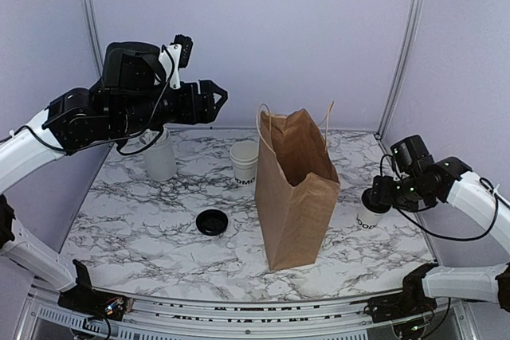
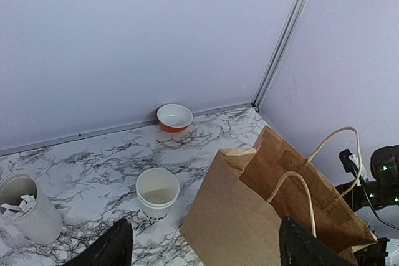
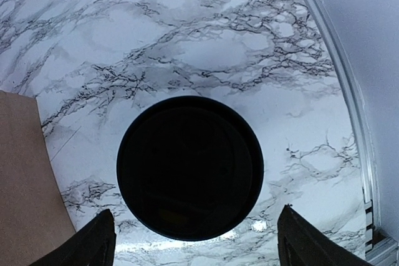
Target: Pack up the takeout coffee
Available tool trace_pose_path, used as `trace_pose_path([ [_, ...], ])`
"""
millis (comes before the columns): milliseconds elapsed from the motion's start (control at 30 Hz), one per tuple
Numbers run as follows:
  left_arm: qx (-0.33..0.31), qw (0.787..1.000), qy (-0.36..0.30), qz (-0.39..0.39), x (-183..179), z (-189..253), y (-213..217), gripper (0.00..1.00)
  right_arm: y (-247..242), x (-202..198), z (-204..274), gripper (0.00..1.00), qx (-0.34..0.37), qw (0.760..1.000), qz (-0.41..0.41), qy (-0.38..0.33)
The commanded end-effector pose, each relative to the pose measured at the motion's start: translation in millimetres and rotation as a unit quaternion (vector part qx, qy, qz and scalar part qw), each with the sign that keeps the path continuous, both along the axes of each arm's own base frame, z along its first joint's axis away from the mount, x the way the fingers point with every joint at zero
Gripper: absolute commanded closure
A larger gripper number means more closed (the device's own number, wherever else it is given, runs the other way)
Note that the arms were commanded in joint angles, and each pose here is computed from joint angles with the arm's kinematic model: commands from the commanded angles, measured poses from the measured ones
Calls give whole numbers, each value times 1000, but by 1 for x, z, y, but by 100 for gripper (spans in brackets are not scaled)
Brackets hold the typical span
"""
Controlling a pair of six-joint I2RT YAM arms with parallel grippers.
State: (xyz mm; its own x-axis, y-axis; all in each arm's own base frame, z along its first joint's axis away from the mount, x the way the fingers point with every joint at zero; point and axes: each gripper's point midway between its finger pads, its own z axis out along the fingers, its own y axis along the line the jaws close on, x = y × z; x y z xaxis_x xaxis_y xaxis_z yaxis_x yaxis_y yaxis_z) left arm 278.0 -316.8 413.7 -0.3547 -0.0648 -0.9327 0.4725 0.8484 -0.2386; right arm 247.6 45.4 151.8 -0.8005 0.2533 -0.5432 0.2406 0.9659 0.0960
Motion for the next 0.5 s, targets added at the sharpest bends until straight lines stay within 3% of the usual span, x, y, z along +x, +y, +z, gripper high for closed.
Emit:
trace_pose_path([
  [0, -34, 999, -12, -10, -3, 17, 7, 19, 2, 17, 9, 14, 18, 999, -15, -30],
  [467, -37, 999, -3, -7, 3, 6, 14, 18, 1, 33, -1, 14, 30, 999, -13, -21],
])
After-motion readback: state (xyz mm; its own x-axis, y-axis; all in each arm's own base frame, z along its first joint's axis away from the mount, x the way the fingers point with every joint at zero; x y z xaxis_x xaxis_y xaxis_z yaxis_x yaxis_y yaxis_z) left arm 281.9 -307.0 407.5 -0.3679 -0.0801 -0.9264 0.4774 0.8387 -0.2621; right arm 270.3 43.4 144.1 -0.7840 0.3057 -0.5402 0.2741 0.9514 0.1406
